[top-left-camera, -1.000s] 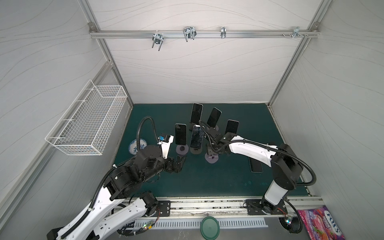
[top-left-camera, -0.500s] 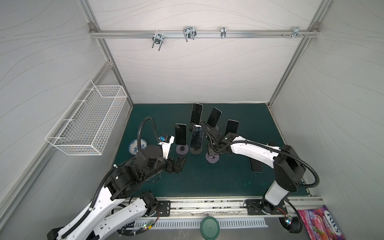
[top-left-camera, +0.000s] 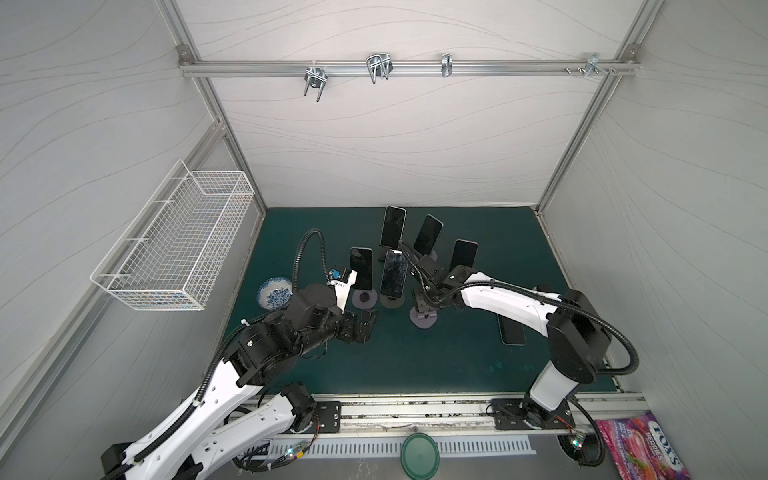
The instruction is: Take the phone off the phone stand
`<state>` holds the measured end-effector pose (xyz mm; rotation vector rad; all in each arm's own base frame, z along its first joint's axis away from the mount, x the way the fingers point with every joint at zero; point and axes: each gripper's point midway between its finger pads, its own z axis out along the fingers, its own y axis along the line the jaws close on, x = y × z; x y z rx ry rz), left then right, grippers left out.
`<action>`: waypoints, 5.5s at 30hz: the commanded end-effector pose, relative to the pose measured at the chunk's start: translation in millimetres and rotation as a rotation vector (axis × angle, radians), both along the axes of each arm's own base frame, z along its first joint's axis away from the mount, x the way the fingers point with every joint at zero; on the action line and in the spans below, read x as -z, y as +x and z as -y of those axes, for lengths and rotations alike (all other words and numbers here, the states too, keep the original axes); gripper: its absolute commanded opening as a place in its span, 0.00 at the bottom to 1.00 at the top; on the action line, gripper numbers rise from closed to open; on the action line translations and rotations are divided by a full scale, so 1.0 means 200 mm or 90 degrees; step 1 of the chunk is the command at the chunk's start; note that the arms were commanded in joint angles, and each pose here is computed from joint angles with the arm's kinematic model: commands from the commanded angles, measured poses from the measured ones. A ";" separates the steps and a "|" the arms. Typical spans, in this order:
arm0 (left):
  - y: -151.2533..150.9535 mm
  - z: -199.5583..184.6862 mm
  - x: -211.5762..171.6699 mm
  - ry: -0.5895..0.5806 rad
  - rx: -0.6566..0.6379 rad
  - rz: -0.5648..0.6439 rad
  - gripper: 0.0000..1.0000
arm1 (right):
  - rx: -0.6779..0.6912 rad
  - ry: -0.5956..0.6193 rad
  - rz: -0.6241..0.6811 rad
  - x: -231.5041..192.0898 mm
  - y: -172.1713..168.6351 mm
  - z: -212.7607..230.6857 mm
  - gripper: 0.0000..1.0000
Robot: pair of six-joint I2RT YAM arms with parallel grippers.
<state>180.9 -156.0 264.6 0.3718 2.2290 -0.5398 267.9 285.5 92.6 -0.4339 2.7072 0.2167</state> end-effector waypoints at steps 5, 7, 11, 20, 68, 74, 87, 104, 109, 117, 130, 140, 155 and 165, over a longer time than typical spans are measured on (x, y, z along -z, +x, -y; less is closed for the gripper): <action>0.02 0.00 -0.09 -0.031 -0.012 0.036 0.99 | -0.010 0.020 0.010 -0.07 0.01 -0.01 0.57; 0.02 0.00 -0.08 -0.027 -0.009 0.034 0.99 | -0.004 0.025 0.010 -0.07 0.00 -0.01 0.57; 0.02 0.00 -0.09 -0.022 -0.007 0.035 0.99 | -0.003 0.033 0.016 -0.09 0.00 0.00 0.57; 0.03 0.02 -0.07 -0.030 -0.009 0.026 0.99 | -0.009 0.038 0.036 -0.17 0.02 0.01 0.57; 0.14 0.21 -0.05 -0.044 0.026 0.011 0.99 | -0.019 0.076 0.042 -0.54 -0.03 0.22 0.56; 0.14 0.21 -0.06 -0.041 0.031 0.017 0.99 | -0.018 0.077 0.043 -0.58 -0.04 0.24 0.55; 0.18 0.27 -0.09 -0.035 0.056 0.034 0.99 | -0.014 0.085 0.062 -0.69 -0.01 0.26 0.55; 0.22 0.38 -0.09 -0.047 0.091 0.032 0.99 | 0.042 0.076 0.084 -0.86 0.09 0.48 0.54; 0.22 0.41 -0.09 -0.056 0.100 0.023 0.99 | 0.083 0.071 0.098 -0.92 0.14 0.64 0.53; 0.21 0.44 -0.10 -0.068 0.114 0.019 0.99 | 0.169 0.060 0.129 -1.02 0.25 0.94 0.53; 0.25 0.52 -0.06 -0.087 0.127 0.008 0.99 | 0.289 0.024 0.120 -0.87 0.45 1.33 0.52; 0.28 0.55 -0.04 -0.076 0.135 0.009 0.99 | 0.326 0.034 0.114 -0.68 0.70 1.43 0.51; 0.29 0.54 0.04 -0.061 0.123 -0.010 0.99 | 0.338 0.028 0.096 -0.43 1.08 1.47 0.51; 0.30 0.52 0.07 -0.036 0.118 -0.007 0.99 | 0.335 0.048 0.067 -0.21 1.23 1.44 0.52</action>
